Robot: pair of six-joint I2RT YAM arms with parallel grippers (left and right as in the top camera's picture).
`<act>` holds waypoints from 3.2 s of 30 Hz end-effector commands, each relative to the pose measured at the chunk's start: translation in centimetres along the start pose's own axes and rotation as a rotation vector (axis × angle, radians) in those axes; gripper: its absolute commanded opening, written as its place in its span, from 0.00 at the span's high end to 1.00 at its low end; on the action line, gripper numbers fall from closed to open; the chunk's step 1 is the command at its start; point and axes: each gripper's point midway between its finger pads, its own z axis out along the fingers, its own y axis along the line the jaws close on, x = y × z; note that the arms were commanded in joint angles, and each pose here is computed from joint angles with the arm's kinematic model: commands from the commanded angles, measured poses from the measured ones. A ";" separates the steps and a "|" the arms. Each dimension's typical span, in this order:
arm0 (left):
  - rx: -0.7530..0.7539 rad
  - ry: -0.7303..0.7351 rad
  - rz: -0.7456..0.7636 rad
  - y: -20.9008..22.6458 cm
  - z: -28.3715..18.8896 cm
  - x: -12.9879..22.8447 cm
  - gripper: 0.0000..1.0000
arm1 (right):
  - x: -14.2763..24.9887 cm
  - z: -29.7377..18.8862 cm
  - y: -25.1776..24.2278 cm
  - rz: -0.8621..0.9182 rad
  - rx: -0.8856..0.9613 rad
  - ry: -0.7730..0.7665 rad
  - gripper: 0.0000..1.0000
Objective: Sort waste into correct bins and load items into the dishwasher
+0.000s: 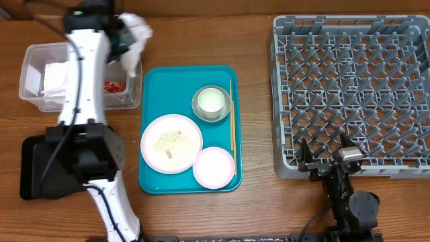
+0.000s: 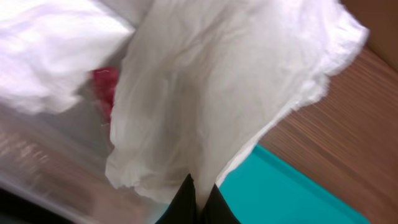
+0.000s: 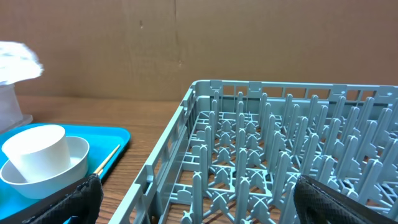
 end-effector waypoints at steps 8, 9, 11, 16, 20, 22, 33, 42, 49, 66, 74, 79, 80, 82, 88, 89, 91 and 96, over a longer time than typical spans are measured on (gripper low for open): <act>-0.110 0.026 -0.455 9.1 -0.4 -2.4 0.96 | 0.1 0.0 -0.2 -0.001 0.012 -0.006 0.00; -0.106 0.035 -0.459 9.1 -0.2 -2.3 0.94 | 0.1 0.0 -0.2 -0.001 0.012 -0.006 0.00; -0.111 0.042 -0.458 9.2 0.2 -2.2 0.92 | 0.1 0.0 -0.2 -0.001 0.012 -0.006 0.00; -0.114 0.049 -0.465 9.1 0.9 -2.1 0.78 | 0.1 0.0 -0.2 -0.001 0.012 -0.006 0.00; -0.111 0.045 -0.460 9.1 1.1 -2.2 0.31 | 0.1 0.0 -0.2 -0.001 0.012 -0.006 0.00; -0.097 0.056 -0.430 8.8 1.1 -2.1 0.26 | 0.1 0.0 -0.2 -0.001 0.012 -0.006 0.00; 0.327 0.162 -0.078 2.4 -5.0 -0.6 0.25 | 0.1 0.0 -0.2 -0.001 0.012 -0.006 0.00; 0.429 0.119 0.124 1.3 -14.8 3.1 0.26 | 0.1 0.0 -0.2 -0.001 0.012 -0.006 0.00; 0.288 0.150 0.209 2.3 -18.0 7.7 0.26 | 0.1 0.0 -0.2 -0.001 0.012 -0.006 0.00; 0.228 0.257 0.444 2.1 -21.7 19.5 0.25 | 0.1 0.0 -0.2 -0.001 0.012 -0.006 0.00; 0.186 0.287 0.423 4.1 -20.4 21.9 0.24 | 0.1 0.0 -0.2 -0.001 0.012 -0.006 0.00; 0.200 0.352 0.366 3.4 -17.6 23.3 0.25 | 0.1 0.0 -0.2 -0.001 0.012 -0.006 0.00; 0.213 0.370 0.366 3.1 -17.0 23.8 0.25 | 0.1 0.0 -0.2 -0.001 0.012 -0.006 0.00; 0.250 0.411 0.383 2.5 -15.6 24.8 0.25 | 0.1 0.0 -0.2 -0.001 0.012 -0.006 0.00; 0.494 0.564 0.574 -0.6 -13.0 30.3 0.59 | 0.1 0.0 -0.2 -0.001 0.012 -0.006 0.00; 0.504 0.566 0.596 -0.8 -12.6 30.9 0.55 | 0.1 0.0 -0.2 -0.001 0.012 -0.006 0.00; 0.519 0.564 0.642 -1.4 -12.0 32.2 0.47 | 0.1 0.0 -0.2 -0.001 0.012 -0.006 0.00; 0.569 0.536 0.789 -3.2 -11.9 34.9 0.35 | 0.1 0.0 -0.2 -0.001 0.012 -0.006 0.00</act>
